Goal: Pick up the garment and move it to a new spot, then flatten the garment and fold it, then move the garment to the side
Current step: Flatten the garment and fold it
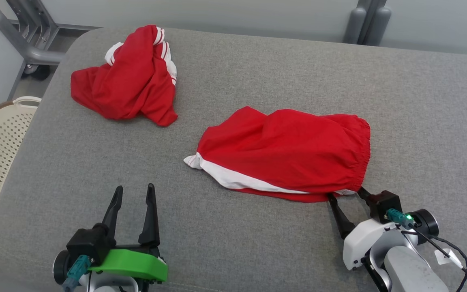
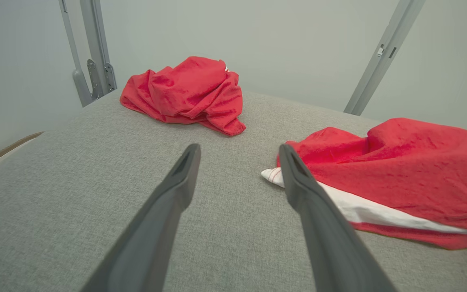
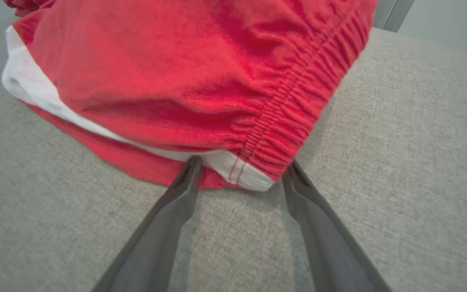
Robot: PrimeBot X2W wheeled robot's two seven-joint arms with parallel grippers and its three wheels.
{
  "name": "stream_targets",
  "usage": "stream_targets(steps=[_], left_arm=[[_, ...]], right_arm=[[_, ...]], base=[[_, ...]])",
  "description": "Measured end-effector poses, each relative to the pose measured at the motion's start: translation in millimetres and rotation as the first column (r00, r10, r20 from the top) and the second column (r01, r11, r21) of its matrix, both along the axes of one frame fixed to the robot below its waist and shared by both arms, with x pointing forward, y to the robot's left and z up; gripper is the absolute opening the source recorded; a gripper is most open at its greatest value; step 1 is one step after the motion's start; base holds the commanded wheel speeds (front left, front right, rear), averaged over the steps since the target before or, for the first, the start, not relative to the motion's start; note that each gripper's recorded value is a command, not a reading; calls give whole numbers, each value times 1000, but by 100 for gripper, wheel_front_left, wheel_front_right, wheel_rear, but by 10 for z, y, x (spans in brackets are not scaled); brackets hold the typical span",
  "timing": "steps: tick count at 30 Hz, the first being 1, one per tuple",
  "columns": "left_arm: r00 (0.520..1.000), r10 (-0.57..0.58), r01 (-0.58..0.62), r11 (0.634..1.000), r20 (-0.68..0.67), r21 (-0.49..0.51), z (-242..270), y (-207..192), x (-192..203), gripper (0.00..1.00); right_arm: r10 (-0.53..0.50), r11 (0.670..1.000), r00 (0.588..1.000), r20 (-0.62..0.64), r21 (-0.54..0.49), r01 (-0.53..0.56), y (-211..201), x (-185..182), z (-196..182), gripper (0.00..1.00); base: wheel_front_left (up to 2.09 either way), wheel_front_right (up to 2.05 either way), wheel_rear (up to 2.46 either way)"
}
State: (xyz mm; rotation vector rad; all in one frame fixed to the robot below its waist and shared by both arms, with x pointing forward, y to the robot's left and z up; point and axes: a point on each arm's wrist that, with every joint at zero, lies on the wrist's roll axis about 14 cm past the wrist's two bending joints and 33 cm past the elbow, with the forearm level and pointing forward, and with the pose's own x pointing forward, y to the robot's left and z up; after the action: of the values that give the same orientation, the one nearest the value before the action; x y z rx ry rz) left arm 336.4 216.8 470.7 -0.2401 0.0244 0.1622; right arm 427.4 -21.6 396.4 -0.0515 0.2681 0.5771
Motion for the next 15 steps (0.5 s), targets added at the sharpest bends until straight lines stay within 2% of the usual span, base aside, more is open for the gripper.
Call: stream_targets(steps=[1,2,4,5,6,7,15], left_arm=[[1000,2,-2,1000,0,1,0,4,2,100],[1000,1,-1,1000,1,1,3,3,7,100],[1000,0,0,1000,1,1,4,0,14,100],[1000,0,0,1000,1,1,4,-2,17,100],[1000,-2,2,1000,1,1,4,-7,21,100],[1000,-4,4,1000,2,0,4,-12,25,100],[999,-53,53,999,-2,-9,-23,-152,74,100]], right_arm=[[3,1000,1000,0,-2,-3,5,3,-3,74],[5,1000,1000,0,-1,-5,9,7,1,49],[5,1000,1000,0,2,-5,12,9,7,34],[3,1000,1000,0,5,-3,8,9,11,24],[-1,1000,1000,1,10,1,2,12,22,7],[-6,1000,1000,7,19,6,-3,22,51,0],[-63,992,997,37,109,58,-97,-56,249,0]], base=[[0,0,0],[0,0,0],[0,0,0],[0,0,0],[0,0,0],[0,0,0],[0,0,0]])
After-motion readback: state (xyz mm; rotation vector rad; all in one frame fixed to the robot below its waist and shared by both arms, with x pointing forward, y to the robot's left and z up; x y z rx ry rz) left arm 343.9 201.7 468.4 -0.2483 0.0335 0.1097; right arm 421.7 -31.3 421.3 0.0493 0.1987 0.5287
